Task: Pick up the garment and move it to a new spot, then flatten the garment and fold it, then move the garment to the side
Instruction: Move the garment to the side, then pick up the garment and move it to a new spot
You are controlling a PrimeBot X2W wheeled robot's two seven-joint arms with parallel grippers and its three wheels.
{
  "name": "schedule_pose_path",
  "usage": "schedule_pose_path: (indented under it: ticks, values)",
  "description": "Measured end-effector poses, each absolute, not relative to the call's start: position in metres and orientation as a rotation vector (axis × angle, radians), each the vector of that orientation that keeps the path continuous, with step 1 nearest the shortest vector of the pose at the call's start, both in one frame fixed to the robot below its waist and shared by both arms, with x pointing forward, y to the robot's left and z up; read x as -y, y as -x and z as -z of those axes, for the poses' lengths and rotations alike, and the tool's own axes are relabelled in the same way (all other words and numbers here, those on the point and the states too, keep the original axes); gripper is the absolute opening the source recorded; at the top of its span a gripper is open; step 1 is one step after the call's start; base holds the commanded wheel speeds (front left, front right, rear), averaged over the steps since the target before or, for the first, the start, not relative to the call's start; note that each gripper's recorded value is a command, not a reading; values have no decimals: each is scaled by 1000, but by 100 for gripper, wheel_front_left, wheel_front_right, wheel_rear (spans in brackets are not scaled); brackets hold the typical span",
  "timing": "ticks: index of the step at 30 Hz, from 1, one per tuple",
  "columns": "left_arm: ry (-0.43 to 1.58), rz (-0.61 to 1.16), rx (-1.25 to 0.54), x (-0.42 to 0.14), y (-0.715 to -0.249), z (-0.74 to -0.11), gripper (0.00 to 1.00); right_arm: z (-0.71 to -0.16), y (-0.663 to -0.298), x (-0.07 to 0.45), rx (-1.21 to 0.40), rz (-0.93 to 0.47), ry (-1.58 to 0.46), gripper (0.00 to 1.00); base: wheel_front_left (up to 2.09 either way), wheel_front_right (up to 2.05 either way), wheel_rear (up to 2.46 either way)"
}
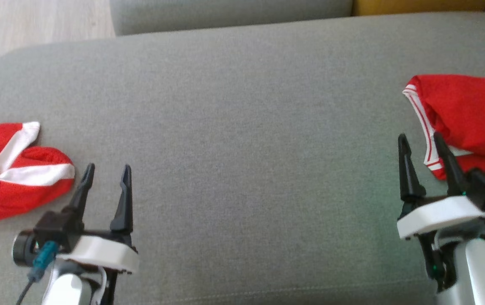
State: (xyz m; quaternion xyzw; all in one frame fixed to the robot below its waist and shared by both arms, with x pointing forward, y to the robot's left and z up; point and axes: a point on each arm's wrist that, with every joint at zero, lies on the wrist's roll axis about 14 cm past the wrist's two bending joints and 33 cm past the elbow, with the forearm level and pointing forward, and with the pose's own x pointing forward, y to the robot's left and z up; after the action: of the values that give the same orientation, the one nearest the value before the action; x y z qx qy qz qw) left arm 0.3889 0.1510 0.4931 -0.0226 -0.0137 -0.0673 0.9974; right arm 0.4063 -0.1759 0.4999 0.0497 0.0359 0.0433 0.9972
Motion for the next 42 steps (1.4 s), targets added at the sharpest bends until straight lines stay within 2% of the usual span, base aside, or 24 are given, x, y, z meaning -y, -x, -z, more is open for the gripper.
schedule_pose_path:
  ticks: [15, 42]
  values:
    - [29, 148, 31, -147, -350, -497, 100, -505, -357, 177, -79, -74, -107, 100, 0, 0, 0]
    - [28, 116, 22, -155, -346, -497, 100, -505, -355, 167, -93, -105, -103, 100, 0, 0, 0]
